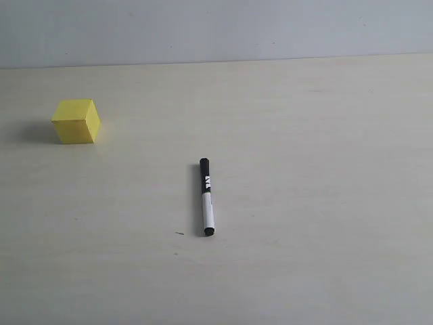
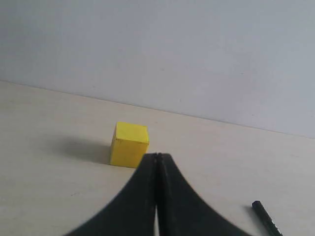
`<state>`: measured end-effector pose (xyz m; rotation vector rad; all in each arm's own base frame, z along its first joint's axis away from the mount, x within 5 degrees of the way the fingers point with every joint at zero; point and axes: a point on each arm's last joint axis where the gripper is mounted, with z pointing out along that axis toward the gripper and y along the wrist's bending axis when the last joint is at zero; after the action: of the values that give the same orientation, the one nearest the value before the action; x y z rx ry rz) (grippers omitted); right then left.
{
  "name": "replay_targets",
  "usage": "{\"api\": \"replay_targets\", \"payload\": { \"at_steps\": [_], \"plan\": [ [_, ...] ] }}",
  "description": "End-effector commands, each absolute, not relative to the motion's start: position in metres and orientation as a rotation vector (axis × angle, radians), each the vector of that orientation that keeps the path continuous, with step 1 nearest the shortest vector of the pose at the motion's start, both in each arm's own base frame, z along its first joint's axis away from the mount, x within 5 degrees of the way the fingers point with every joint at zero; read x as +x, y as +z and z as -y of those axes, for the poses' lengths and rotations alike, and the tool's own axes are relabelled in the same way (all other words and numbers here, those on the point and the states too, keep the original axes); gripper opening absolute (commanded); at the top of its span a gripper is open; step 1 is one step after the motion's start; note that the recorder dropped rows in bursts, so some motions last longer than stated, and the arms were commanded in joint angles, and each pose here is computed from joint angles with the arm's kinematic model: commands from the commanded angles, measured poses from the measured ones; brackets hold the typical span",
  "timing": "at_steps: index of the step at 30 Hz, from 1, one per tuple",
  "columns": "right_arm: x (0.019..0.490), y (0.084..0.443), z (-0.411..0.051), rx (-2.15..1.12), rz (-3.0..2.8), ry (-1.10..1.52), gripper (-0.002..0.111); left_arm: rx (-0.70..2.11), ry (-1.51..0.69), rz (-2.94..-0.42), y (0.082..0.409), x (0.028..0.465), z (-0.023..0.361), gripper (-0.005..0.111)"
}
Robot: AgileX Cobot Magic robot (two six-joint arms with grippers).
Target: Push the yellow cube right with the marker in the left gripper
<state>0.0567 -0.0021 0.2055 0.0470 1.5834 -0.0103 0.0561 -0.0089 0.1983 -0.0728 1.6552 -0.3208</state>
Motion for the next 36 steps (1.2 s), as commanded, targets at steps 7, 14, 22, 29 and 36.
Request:
{"api": "replay_targets", "payload": {
  "at_steps": [7,14,22,29,36],
  "plan": [
    [0.056,0.205,0.002,0.051,-1.571,-0.015,0.0,-0.044,-0.305,-1.595,0.204,0.056,0.009,0.0],
    [0.056,0.205,0.002,0.049,-1.571,-0.016,0.0,-0.151,-0.554,-1.263,0.234,0.051,0.011,0.0],
    [0.056,0.205,0.002,0.05,-1.571,-0.016,0.0,-0.193,-0.626,-1.261,0.255,0.058,0.013,0.0],
    [0.056,0.205,0.002,0.051,-1.571,-0.015,0.0,-0.019,-0.56,-1.506,0.292,0.108,0.035,0.0],
    [0.056,0.205,0.002,0.049,-1.571,-0.017,0.0,0.203,-0.371,-1.663,0.328,0.151,0.056,0.0]
  ]
}}
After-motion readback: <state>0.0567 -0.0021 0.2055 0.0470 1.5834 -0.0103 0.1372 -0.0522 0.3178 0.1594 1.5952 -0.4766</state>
